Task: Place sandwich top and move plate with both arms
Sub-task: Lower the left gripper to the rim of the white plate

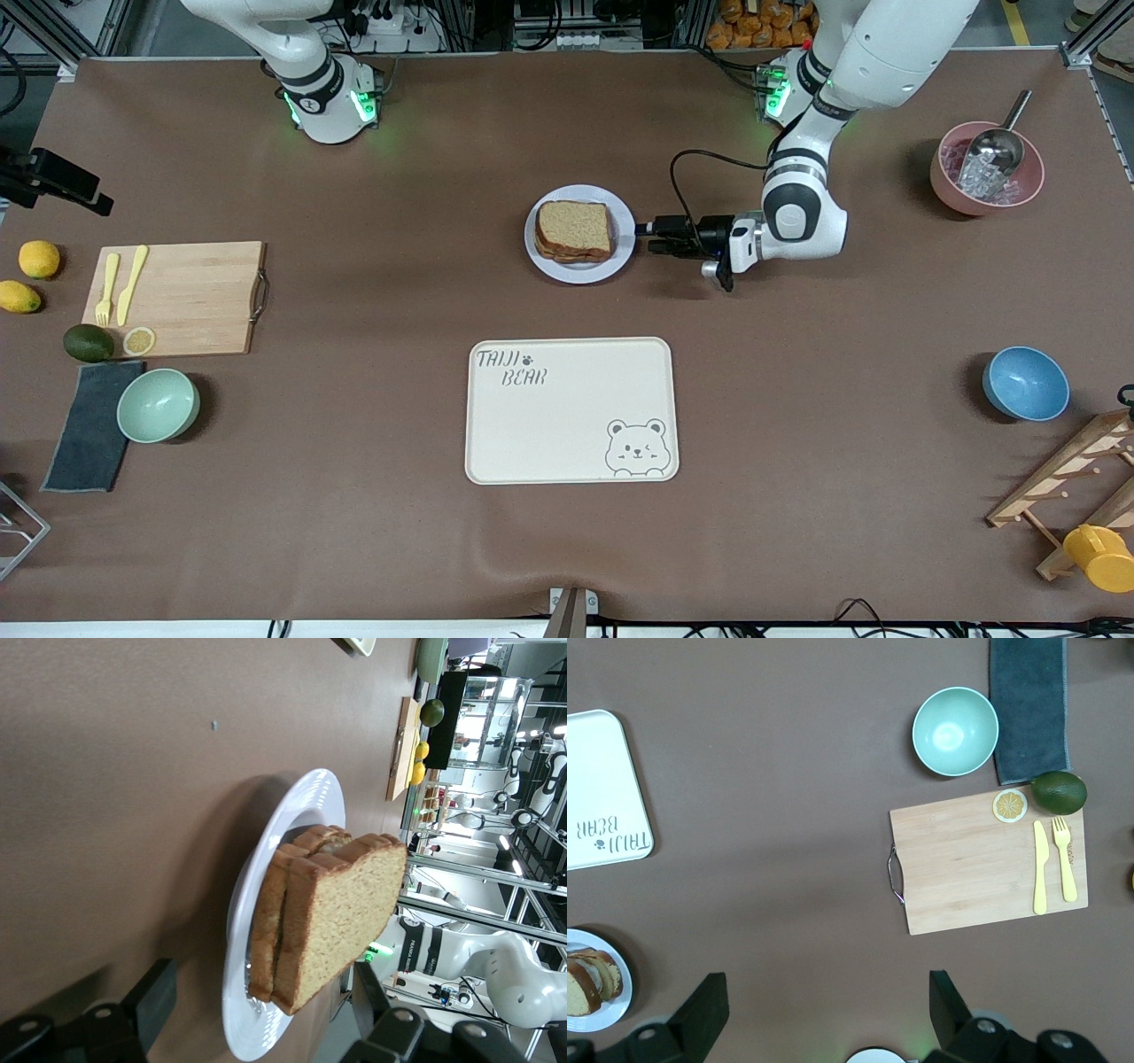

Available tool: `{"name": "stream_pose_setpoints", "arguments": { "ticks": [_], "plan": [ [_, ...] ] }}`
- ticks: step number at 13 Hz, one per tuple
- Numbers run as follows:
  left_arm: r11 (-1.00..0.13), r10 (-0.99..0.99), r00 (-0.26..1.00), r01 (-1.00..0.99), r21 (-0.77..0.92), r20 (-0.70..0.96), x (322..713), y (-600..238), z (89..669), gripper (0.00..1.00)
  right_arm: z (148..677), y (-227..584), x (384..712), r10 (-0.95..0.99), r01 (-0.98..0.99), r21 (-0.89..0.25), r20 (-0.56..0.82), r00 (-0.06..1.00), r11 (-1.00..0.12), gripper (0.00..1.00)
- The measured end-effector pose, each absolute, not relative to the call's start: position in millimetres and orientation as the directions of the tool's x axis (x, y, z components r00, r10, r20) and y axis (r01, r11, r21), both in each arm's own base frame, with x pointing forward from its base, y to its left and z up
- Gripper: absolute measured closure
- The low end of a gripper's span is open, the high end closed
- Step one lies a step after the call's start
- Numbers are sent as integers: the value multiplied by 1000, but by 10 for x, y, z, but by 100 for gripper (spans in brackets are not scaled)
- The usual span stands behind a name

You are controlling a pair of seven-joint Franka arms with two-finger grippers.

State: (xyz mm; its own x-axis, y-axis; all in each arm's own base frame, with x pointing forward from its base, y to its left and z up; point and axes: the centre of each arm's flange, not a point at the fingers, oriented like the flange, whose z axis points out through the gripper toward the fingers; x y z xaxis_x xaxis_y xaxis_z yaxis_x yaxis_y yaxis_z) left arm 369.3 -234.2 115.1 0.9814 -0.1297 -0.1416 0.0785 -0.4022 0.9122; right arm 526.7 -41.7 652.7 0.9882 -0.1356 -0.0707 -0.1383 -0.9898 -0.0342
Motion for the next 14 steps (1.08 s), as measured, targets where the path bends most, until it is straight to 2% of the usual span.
{"name": "stream_pose_setpoints", "arguments": {
  "ticks": [1,2,5,9,14],
  "plan": [
    [-399,-133,983,64,915,-127,3678,-2334,1110,13,6523,-417,5269,-136,-138,-34,-71,988,-990,0],
    [-396,-136,985,45,917,-107,3655,-2324,1053,18,6519,-417,5271,-136,-138,-34,-72,988,-990,0],
    [-384,-133,988,25,923,-82,3635,-2310,1003,22,6516,-417,5273,-136,-138,-34,-72,988,-990,0],
    [-377,-132,988,24,926,-79,3608,-2358,978,31,6517,-418,5274,-136,-139,-33,-72,988,-990,0],
    [-360,-128,988,35,932,-86,3554,-2499,977,33,6508,-422,5276,-137,-140,-32,-73,988,-990,0]
  ]
}}
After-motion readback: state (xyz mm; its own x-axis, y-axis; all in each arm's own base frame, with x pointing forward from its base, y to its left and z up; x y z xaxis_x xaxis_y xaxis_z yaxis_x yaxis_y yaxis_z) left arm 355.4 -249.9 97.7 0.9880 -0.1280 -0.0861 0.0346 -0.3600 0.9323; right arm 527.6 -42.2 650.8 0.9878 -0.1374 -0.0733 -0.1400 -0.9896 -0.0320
